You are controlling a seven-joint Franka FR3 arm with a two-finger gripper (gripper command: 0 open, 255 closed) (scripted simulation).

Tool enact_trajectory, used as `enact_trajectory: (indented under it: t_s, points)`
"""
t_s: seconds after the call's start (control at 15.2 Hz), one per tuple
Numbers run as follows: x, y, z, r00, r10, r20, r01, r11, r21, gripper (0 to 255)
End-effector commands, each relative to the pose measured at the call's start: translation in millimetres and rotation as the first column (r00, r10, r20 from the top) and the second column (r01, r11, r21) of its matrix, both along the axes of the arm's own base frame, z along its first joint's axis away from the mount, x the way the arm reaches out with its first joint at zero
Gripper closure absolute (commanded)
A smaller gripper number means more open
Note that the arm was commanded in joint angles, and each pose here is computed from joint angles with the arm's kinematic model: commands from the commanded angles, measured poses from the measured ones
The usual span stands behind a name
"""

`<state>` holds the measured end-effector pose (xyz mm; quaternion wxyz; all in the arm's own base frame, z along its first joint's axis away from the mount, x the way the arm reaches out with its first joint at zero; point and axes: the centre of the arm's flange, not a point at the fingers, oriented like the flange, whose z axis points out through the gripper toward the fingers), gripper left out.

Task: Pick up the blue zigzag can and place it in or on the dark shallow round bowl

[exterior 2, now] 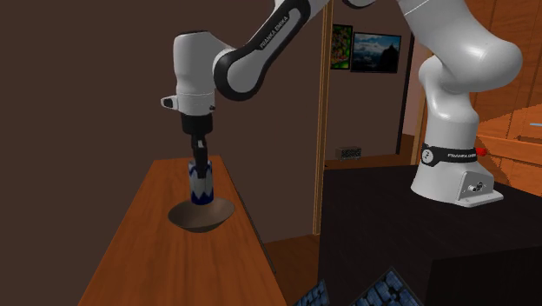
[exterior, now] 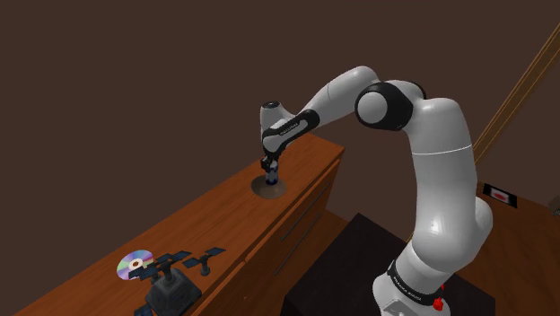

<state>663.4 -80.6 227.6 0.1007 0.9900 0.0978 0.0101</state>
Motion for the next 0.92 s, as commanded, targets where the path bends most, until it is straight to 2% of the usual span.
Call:
enact_trajectory:
  t_s: [0.0,0.26,0.79,0.86]
  points:
    - [0,0,-10,1.0,0.0,0.001,0.0,1.0,0.0,255]
    - [0,0,-31,1.0,0.0,0.001,0.0,1.0,0.0,255]
    - [0,0,-31,1.0,0.0,0.001,0.0,1.0,0.0,255]
    - [0,0,-31,1.0,0.0,0.001,0.0,1.0,0.0,0]
